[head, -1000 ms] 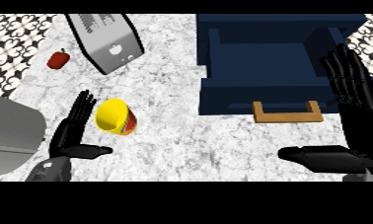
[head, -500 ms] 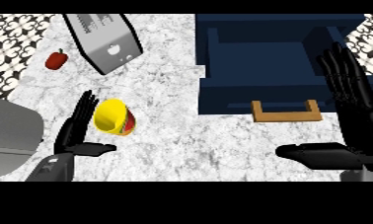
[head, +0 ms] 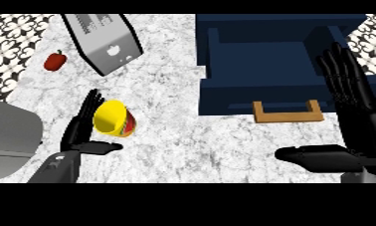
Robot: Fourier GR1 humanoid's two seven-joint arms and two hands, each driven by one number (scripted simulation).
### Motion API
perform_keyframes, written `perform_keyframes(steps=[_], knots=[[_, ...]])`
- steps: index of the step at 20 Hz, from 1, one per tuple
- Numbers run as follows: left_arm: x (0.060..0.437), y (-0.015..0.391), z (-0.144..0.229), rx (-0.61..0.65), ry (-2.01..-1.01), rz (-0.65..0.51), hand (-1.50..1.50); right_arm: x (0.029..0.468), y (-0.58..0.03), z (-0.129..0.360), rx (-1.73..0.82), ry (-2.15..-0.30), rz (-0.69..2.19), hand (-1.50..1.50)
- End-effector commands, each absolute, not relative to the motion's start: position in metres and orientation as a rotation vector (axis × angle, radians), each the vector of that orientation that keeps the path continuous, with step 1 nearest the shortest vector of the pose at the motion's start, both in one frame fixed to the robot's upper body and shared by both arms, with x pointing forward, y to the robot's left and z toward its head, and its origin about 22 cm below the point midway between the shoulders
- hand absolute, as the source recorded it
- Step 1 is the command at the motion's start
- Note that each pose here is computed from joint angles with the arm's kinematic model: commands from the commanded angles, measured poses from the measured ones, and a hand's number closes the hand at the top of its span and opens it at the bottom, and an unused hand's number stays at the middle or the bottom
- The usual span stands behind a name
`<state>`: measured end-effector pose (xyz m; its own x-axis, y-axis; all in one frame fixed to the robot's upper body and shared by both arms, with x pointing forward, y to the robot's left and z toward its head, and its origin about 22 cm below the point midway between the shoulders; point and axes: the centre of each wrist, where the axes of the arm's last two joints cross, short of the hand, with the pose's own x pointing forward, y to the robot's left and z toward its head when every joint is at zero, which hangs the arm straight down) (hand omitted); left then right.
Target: Pick up the cup, place it into the drawer and close the drawer
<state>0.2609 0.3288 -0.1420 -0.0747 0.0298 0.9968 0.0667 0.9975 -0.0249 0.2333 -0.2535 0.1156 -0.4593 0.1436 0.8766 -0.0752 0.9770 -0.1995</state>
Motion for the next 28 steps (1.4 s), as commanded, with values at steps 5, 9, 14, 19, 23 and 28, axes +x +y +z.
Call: perform_keyframes(steps=[5, 9, 14, 19, 23, 28], knots=[[0.275, 0.319, -0.136, -0.269, -1.751, 0.044, -1.5, 0.242, -0.26, 0.114, -0.037, -2.035, 0.252, -1.5], [0.264, 0.312, -0.146, -0.332, -1.736, 0.035, -1.5, 0.237, -0.255, 0.107, -0.032, -2.009, 0.249, -1.5], [0.284, 0.289, -0.138, -0.469, -1.738, 0.059, -1.5, 0.241, -0.258, 0.109, -0.029, -2.021, 0.24, -1.5], [0.288, 0.289, -0.134, -0.559, -1.737, 0.064, 1.5, 0.241, -0.259, 0.102, -0.036, -2.016, 0.256, -1.5], [0.28, 0.272, -0.144, -0.629, -1.722, 0.12, 1.5, 0.244, -0.258, 0.109, -0.028, -2.01, 0.254, -1.5], [0.298, 0.279, -0.127, -0.609, -1.837, 0.107, 1.5, 0.239, -0.255, 0.12, -0.06, -2.003, 0.266, -1.5]])
